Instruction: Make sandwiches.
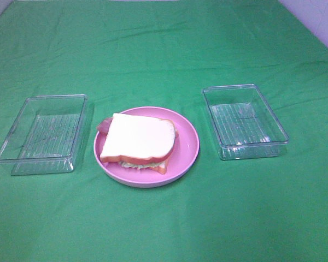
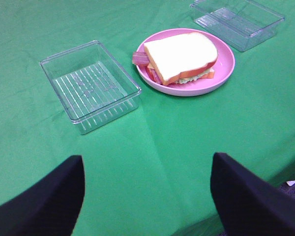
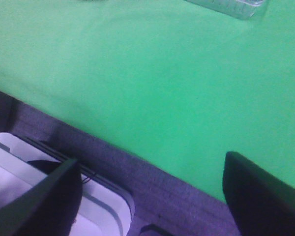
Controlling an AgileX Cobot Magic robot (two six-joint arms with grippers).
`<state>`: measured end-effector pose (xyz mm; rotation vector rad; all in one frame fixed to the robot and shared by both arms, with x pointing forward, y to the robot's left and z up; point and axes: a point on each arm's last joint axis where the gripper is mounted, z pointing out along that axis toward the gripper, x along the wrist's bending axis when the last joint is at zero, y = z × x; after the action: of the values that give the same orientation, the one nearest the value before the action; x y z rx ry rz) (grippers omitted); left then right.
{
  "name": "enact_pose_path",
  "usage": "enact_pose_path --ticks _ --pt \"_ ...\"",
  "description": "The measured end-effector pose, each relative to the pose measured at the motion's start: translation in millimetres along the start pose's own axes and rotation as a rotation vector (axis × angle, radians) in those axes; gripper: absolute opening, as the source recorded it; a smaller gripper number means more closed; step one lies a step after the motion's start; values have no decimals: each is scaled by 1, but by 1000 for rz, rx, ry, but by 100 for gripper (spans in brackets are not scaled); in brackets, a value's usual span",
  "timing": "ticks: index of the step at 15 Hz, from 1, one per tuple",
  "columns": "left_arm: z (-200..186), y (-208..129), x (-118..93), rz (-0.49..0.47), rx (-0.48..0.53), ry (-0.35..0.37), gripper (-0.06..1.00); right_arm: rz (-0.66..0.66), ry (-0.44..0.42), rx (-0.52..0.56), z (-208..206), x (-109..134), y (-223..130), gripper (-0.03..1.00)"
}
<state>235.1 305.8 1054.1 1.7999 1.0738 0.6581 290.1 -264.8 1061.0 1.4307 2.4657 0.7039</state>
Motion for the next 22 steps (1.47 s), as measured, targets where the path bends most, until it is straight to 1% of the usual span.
enact_pose_path --ticks 1,2,3,5,7,19,20,22 --pt "0 0 0 1 -1 0 69 -19 -7 -76 -3 1 -12 74" --pt "0 0 0 1 -1 0 69 -27 -11 -114 -3 1 -16 74" --pt "0 0 0 1 -1 0 69 -45 -19 -180 -3 2 -26 74" --pt "0 0 0 1 -1 0 69 -59 -23 -265 -8 4 -40 74" --pt "0 0 0 1 -1 0 69 -74 -16 -314 -11 6 -48 74" --pt "0 0 0 -3 -2 7 69 -84 -12 -326 -12 7 -49 74" --pt "0 0 0 -13 -2 33 69 -79 -14 -326 -12 7 -49 74" --pt "0 0 -1 -65 -3 139 69 -15 -66 -329 -11 6 -48 74"
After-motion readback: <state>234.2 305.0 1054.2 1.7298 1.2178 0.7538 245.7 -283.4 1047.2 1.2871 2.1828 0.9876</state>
